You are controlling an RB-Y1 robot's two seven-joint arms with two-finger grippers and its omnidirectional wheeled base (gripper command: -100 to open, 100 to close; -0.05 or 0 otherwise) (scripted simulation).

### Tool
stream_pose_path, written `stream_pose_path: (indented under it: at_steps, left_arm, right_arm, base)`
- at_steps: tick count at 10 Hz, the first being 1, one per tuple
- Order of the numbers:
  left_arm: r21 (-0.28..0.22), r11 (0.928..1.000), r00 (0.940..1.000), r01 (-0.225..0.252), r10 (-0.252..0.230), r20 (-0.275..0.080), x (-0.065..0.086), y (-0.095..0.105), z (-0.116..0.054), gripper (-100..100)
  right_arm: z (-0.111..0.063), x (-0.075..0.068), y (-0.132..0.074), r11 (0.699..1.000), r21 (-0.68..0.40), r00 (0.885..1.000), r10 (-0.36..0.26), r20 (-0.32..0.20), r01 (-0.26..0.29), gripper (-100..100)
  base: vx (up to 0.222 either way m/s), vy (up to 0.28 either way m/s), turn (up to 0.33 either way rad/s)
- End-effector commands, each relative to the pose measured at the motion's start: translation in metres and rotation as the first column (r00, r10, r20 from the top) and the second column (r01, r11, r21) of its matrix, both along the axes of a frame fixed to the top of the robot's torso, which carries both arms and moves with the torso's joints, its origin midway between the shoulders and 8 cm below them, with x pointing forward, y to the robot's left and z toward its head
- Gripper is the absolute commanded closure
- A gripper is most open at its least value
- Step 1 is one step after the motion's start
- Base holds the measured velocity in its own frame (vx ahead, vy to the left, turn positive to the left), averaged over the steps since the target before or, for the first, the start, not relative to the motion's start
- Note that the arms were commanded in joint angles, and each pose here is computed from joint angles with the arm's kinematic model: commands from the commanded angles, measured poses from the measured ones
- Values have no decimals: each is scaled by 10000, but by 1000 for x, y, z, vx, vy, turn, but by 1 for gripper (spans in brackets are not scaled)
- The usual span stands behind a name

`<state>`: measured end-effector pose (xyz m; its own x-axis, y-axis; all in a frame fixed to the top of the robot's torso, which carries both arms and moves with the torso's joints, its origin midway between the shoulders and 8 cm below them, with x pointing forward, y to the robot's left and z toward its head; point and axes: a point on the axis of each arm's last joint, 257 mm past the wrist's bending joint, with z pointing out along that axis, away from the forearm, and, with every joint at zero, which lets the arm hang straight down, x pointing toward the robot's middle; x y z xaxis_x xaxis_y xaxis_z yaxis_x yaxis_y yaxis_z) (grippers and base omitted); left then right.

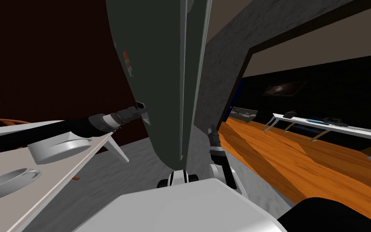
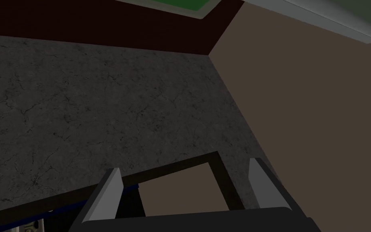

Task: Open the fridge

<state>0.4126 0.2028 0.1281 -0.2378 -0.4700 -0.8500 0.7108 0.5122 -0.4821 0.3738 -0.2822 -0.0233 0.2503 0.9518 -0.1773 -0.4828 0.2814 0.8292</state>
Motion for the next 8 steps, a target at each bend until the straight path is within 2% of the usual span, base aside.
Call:
stream_pose_path:
  at_steps: [1,2,3,4,5,6,8]
  left_arm:
    - [-635,9965,9952,-541,590,785,15,28,31,100]
    - [-655,9962,9921,-568,636,1081,17,30,44,100]
    - [-655,9962,9921,-568,636,1081,17,30,44,100]
    - [-804,9899,9903,-1171,1224,653,36,53,28,100]
    - [-776,9853,9856,-1524,1574,619,45,63,22,100]
    - [-835,9810,9810,-1753,1812,691,50,72,18,100]
    - [-1401,9660,9701,-2173,2296,786,60,96,22,100]
  right_arm:
    - [0,0,0,10000,3,10000,1,2,-1,0]
    - [0,0,0,10000,5,10000,2,3,-2,0]
    - [0,0,0,10000,5,10000,2,4,-2,0]
    - [0,0,0,10000,5,10000,2,3,-2,0]
    - [0,0,0,10000,1,10000,4,6,-4,0]
    - [0,0,0,10000,-2,10000,2,3,-2,0]
    - [0,0,0,10000,-1,10000,0,0,0,0]
  base:
    - [12,-27,-2]
    - [15,-34,-10]
    - [10,-28,1]
    - [-62,143,-340]
    - [-85,254,-373]
    - [-97,249,-96]
    - [-55,110,27]
